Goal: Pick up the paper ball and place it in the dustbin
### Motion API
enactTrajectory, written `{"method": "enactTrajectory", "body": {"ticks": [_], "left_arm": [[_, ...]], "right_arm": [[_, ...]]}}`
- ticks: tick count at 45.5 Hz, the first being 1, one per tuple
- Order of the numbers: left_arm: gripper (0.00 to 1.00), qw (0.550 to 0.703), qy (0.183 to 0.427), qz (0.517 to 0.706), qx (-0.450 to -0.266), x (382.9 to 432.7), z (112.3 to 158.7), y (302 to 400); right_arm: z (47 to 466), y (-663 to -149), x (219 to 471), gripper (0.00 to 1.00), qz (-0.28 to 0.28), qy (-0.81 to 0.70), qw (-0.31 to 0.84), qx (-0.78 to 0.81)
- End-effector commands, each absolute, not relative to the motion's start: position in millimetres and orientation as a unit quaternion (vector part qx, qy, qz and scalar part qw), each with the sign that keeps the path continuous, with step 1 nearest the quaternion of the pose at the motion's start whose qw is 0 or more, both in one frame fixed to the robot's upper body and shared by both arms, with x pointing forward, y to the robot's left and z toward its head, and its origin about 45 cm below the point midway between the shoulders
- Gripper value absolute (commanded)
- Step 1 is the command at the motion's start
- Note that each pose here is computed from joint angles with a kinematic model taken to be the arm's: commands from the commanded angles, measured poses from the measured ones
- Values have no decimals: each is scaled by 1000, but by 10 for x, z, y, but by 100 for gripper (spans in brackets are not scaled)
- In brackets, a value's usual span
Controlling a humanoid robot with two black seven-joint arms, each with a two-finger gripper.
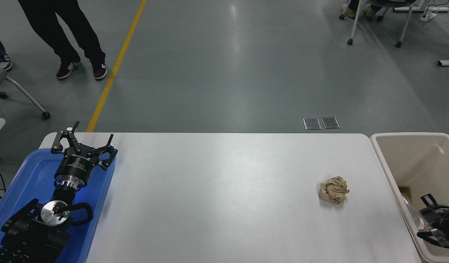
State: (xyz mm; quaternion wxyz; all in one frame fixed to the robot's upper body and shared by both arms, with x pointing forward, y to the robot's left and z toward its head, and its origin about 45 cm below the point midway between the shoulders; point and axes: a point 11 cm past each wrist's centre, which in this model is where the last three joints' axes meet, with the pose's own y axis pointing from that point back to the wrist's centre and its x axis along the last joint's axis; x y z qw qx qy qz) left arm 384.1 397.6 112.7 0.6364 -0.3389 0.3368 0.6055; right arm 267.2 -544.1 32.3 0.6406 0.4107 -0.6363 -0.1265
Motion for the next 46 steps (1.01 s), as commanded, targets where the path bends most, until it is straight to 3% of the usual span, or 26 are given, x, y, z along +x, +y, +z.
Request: {"method": "enactTrajectory", "body": {"ticks": [1, 21, 41, 46], "left_arm": [[99, 637, 337, 606, -339, 3840, 1127, 3976], [99, 637, 335, 605, -340, 3851, 1142, 3981], [99, 637, 336, 606, -339, 3846, 1136, 3983], [99, 637, 336, 606, -339, 3846, 1136, 3983]], "right_arm": [[317, -5451, 2651, 0, -125, -638, 641, 407], [299, -5456, 2627, 0, -115, -632, 645, 414], [530, -5318, 3070, 0, -81, -605, 631, 479], [813, -5335, 3146, 1, -93, -568, 641, 508]]}}
